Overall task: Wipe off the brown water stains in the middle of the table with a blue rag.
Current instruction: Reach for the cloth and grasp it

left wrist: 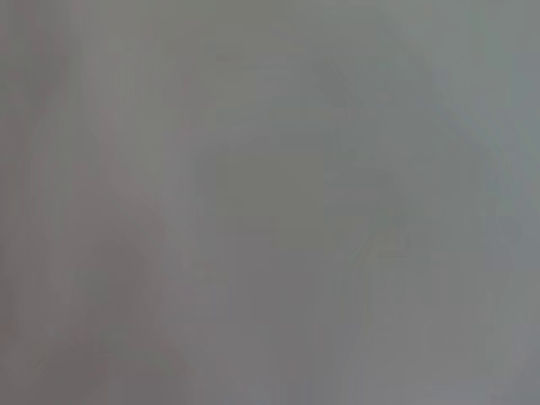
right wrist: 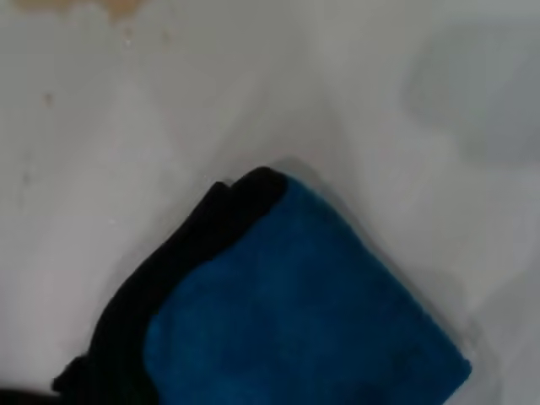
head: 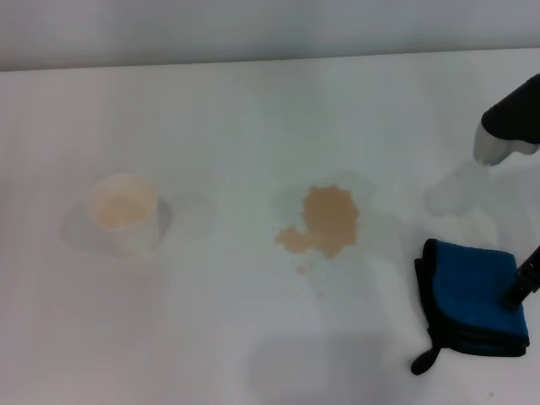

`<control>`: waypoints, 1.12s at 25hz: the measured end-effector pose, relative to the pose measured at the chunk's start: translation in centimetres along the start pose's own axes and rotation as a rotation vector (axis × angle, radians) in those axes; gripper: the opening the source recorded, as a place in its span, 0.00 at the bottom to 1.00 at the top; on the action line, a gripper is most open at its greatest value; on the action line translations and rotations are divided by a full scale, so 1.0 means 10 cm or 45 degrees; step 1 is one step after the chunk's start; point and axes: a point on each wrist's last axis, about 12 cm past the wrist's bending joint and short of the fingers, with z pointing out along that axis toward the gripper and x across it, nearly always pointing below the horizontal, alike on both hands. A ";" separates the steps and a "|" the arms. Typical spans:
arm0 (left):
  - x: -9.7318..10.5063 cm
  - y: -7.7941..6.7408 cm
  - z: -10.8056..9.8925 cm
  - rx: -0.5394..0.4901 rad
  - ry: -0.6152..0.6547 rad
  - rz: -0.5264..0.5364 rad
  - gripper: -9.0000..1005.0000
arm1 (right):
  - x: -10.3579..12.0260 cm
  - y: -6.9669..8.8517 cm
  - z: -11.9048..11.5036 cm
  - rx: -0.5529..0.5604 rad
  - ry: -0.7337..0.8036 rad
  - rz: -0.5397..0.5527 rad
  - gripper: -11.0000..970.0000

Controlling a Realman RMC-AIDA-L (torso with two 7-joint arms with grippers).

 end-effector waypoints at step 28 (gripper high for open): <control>-0.01 -0.07 0.10 0.034 -0.004 0.000 0.87 | -0.13 0.06 0.07 -0.084 -0.022 -0.068 0.61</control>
